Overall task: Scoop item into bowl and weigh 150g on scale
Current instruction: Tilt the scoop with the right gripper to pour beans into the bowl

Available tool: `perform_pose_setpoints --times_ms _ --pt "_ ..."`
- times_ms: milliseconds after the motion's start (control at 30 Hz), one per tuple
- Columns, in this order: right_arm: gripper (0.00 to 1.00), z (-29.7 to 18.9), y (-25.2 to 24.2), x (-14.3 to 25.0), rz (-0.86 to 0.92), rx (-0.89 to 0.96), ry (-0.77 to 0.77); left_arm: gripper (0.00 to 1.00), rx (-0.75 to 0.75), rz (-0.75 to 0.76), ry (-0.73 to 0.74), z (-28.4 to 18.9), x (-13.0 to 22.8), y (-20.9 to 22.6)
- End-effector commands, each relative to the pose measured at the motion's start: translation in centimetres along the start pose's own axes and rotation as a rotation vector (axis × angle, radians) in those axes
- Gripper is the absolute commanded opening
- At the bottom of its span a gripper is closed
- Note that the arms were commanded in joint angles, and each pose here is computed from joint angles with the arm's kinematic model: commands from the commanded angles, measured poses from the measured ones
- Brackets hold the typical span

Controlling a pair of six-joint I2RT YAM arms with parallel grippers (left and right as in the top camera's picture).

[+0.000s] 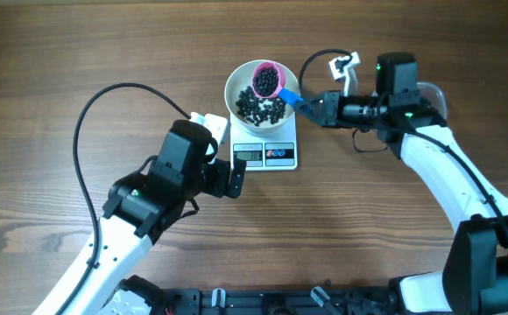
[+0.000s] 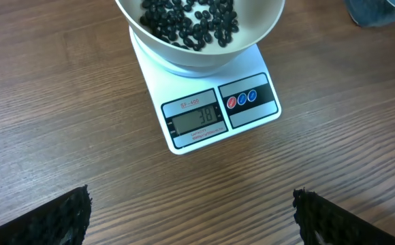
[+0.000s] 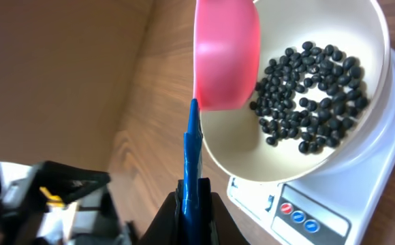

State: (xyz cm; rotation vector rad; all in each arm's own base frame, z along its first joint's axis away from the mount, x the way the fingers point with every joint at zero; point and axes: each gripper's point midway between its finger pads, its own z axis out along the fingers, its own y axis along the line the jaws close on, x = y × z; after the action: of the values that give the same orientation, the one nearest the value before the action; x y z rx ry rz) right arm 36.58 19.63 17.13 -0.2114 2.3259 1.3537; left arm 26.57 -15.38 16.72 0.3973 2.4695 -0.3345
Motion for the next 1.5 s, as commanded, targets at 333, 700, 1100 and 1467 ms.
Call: perform_pose_setpoints --times_ms 333,700,1100,1467 --pt "0.04 0.5 -2.9 -0.4 -0.184 0.181 -0.022 1.00 -0.002 0.024 -0.003 0.0 -0.1 -0.1" --pt "0.04 0.4 -3.3 -0.7 -0.312 0.208 -0.020 1.00 -0.002 0.024 -0.003 0.0 -0.1 -0.1" --pt "0.04 1.1 -3.5 -0.9 -0.580 0.273 0.002 1.00 -0.002 0.024 -0.003 0.0 -0.1 -0.1" --pt "0.04 1.9 -4.1 -0.8 -0.683 0.382 0.027 1.00 -0.002 0.024 -0.003 0.0 -0.1 -0.1"
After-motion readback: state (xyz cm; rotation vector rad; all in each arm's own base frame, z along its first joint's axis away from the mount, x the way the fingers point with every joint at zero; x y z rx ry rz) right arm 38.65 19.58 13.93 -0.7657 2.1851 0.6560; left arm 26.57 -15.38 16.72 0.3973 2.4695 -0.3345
